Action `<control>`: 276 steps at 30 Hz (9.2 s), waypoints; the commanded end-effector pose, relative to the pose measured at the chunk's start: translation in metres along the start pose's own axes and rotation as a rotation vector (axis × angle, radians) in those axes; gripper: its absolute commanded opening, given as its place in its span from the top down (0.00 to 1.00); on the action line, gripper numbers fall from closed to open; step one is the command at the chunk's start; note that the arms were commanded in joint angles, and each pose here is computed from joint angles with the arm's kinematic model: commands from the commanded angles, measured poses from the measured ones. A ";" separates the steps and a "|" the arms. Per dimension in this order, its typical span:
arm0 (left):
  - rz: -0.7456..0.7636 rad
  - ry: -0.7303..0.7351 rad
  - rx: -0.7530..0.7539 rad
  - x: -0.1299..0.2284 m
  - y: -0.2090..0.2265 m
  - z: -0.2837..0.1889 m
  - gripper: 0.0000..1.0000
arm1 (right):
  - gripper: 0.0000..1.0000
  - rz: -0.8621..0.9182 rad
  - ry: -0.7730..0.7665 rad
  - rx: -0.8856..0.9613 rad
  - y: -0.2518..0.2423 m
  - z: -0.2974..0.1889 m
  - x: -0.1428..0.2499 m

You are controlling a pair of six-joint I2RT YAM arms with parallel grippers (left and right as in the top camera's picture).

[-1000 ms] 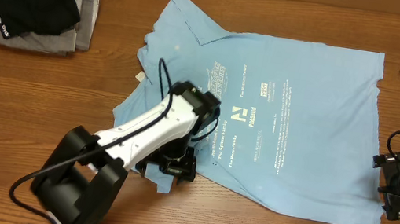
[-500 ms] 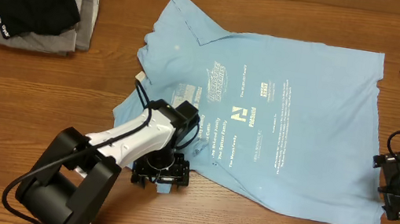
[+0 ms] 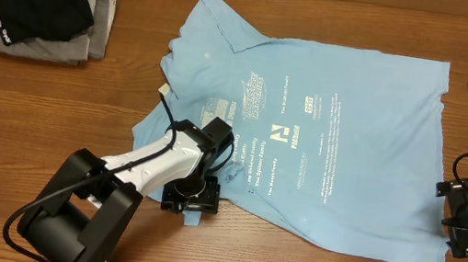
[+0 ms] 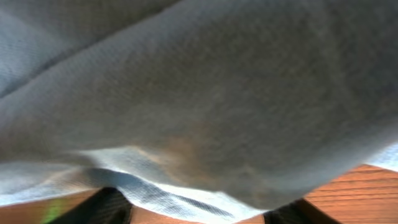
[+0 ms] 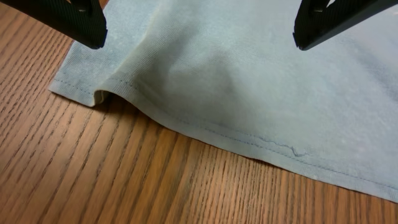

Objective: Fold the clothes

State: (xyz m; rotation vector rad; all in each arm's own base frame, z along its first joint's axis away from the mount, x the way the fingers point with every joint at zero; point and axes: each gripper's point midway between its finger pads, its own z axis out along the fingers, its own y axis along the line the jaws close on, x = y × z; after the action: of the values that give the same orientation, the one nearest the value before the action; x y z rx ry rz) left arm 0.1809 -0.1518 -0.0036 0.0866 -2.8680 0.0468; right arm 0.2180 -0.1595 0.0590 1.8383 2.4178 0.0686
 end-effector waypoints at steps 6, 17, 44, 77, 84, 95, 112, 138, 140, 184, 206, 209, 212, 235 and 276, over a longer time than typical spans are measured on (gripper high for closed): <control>0.009 -0.032 -0.017 -0.004 0.005 -0.008 0.53 | 0.00 -0.004 -0.018 -0.016 0.001 -0.006 -0.001; 0.030 -0.098 -0.072 -0.021 0.001 -0.049 0.67 | 0.00 -0.004 -0.018 -0.016 0.001 -0.006 -0.001; 0.270 0.039 -0.036 0.021 -0.023 -0.021 0.27 | 0.00 -0.003 -0.013 -0.014 0.001 -0.006 0.000; 0.184 -0.027 -0.287 -0.017 0.013 -0.027 0.96 | 0.00 -0.003 -0.005 -0.008 -0.001 -0.006 0.002; 0.189 -0.203 -0.345 -0.056 0.006 -0.063 0.96 | 0.00 -0.003 -0.006 -0.008 -0.001 -0.006 0.002; 0.127 -0.379 -0.300 -0.103 0.004 -0.074 0.94 | 0.00 -0.003 -0.001 -0.004 -0.002 -0.006 0.003; -0.006 -0.390 -0.352 -0.128 0.060 -0.091 0.59 | 0.00 -0.003 0.025 -0.036 0.004 -0.006 0.008; 0.366 -0.138 0.099 -0.059 -0.053 -0.072 0.43 | 0.00 -0.003 0.018 -0.046 0.006 -0.006 0.006; 0.365 -0.133 0.096 -0.062 -0.054 -0.067 0.43 | 0.00 -0.003 0.018 -0.046 0.006 -0.006 0.006; 0.315 -0.450 -0.057 -0.173 -0.048 -0.053 0.40 | 0.00 -0.002 0.036 -0.032 0.002 -0.006 0.010; 0.159 -0.098 -0.122 -0.110 0.010 -0.061 0.24 | 0.00 0.008 0.150 0.008 -0.010 -0.007 0.037; 0.175 -0.077 -0.097 -0.105 0.010 -0.042 0.26 | 0.00 0.008 0.160 -0.005 -0.007 -0.008 0.039; 0.173 -0.070 -0.100 -0.102 0.013 -0.033 0.27 | 0.00 0.008 0.161 -0.005 -0.007 -0.008 0.039; -0.240 0.030 -0.107 -0.100 0.127 -0.016 0.29 | 0.00 0.017 0.232 0.035 -0.024 0.011 0.063; -0.252 0.042 -0.073 -0.098 0.124 -0.016 0.06 | 0.00 0.452 0.049 0.261 -0.096 0.019 0.090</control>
State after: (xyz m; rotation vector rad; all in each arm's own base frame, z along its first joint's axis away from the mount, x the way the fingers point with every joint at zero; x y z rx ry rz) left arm 0.2798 -0.0323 -0.0032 0.3937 -2.8155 0.0003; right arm 0.1048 -0.1015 0.0281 2.4752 2.1028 -0.1921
